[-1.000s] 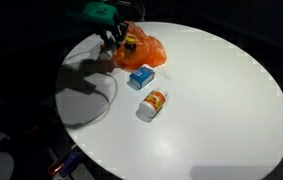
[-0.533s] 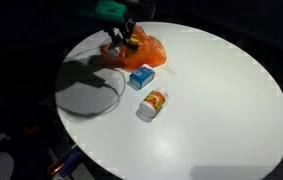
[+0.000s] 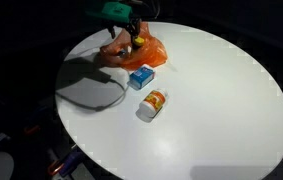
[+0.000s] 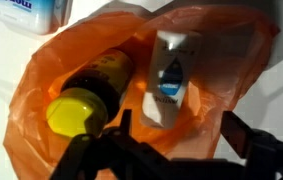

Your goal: Move the lotion bottle to the plastic

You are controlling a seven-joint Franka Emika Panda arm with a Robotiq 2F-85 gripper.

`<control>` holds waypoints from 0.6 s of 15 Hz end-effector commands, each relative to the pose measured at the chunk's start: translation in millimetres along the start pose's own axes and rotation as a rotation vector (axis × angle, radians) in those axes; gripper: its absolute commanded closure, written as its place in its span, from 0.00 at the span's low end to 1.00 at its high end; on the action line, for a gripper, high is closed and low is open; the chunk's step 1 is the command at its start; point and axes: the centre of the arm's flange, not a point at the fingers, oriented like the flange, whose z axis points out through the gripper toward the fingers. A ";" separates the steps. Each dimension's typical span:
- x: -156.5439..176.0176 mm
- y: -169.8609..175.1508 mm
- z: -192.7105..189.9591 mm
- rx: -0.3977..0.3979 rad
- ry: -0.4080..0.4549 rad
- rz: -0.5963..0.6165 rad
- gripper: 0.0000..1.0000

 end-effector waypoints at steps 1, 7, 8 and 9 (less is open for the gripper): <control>3.1 3.7 -10.8 0.001 -0.019 0.009 0.00; -13.4 5.1 -27.2 0.034 -0.146 0.094 0.00; -16.1 4.7 -31.9 0.039 -0.162 0.110 0.00; -18.6 4.4 -36.7 0.041 -0.176 0.124 0.00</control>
